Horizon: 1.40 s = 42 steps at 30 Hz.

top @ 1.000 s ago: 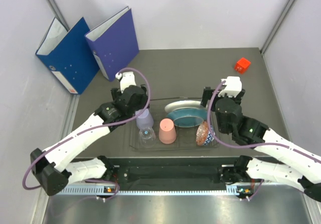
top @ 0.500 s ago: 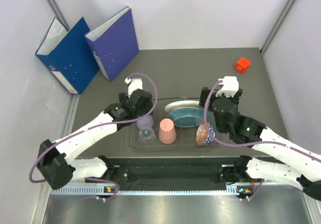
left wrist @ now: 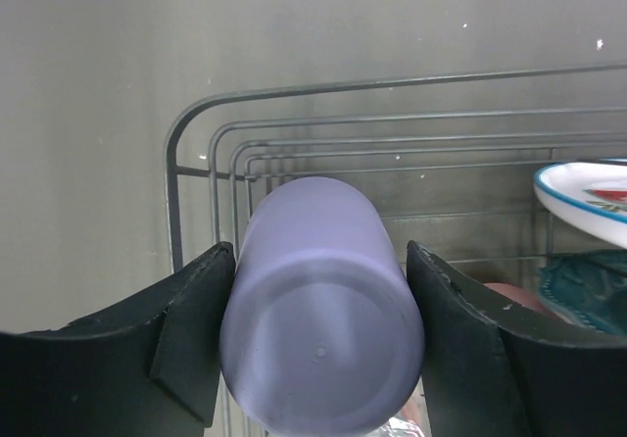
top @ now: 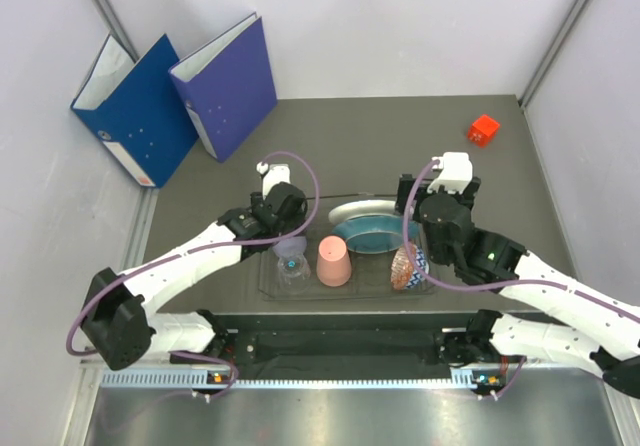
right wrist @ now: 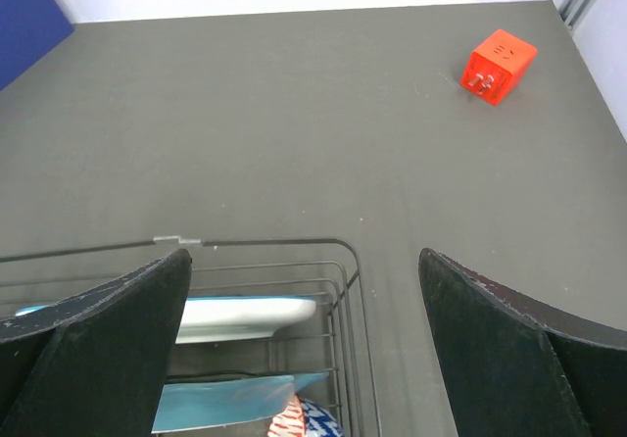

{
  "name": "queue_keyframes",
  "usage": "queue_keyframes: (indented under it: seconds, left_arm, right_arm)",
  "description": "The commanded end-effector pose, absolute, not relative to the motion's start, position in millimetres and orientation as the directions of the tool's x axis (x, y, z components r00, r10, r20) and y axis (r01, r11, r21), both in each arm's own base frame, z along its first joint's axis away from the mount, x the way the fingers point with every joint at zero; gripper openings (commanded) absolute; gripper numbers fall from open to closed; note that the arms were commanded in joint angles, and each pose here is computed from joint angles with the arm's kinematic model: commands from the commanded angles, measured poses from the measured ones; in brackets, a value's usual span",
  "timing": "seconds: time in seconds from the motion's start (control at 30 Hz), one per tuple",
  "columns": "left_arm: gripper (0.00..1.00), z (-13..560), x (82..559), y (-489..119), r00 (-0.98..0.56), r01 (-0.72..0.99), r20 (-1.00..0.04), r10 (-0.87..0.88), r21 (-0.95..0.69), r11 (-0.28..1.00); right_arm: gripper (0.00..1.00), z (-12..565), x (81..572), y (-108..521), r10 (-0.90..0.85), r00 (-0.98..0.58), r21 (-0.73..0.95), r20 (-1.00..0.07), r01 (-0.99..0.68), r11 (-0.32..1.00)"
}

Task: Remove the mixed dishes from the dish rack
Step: Pick up the cup from the dish rack, then place the cup at the center of the board.

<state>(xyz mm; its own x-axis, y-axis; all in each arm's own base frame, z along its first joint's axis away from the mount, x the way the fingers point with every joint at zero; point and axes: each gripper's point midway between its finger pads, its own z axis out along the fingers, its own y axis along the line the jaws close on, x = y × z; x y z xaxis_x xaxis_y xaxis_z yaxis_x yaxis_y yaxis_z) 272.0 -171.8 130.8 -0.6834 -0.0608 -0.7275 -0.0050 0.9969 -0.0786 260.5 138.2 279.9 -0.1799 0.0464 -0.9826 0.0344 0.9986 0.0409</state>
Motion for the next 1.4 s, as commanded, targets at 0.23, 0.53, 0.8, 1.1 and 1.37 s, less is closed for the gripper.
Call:
queue_keyframes:
  seconds: [0.23, 0.53, 0.8, 1.1, 1.37]
  left_arm:
    - [0.37, 170.2, 275.7, -184.8, -0.618, 0.094, -0.784, -0.060, -0.149, 0.984]
    - [0.14, 294.0, 281.4, -191.9, -0.419, 0.237, -0.903, -0.092, -0.207, 0.949]
    - [0.00, 387.9, 290.5, -224.8, -0.293, 0.398, -0.931, -0.217, -0.325, 0.858]
    - [0.00, 443.3, 316.3, -261.1, -0.514, 0.670, -0.664, -0.543, -0.706, 0.229]
    - [0.00, 459.6, 311.5, -277.9, -0.677, 0.691, -0.504, -0.536, -0.687, -0.227]
  right_arm:
    - [1.00, 284.2, 260.5, 141.6, 0.063, -0.169, 0.057, -0.984, 0.040, 0.998]
    - [0.97, 311.7, 255.0, 129.2, 0.148, -0.097, 0.144, -0.984, 0.049, 0.988]
    - [0.96, 373.7, 242.3, 143.5, 0.287, -0.012, 0.285, -0.958, -0.174, 0.943]
    - [0.94, 420.9, 241.8, 148.8, 0.490, 0.012, 0.430, -0.872, -0.459, 0.777]
    - [0.93, 451.0, 235.4, 175.2, 0.576, -0.049, 0.436, -0.816, -0.706, 0.558]
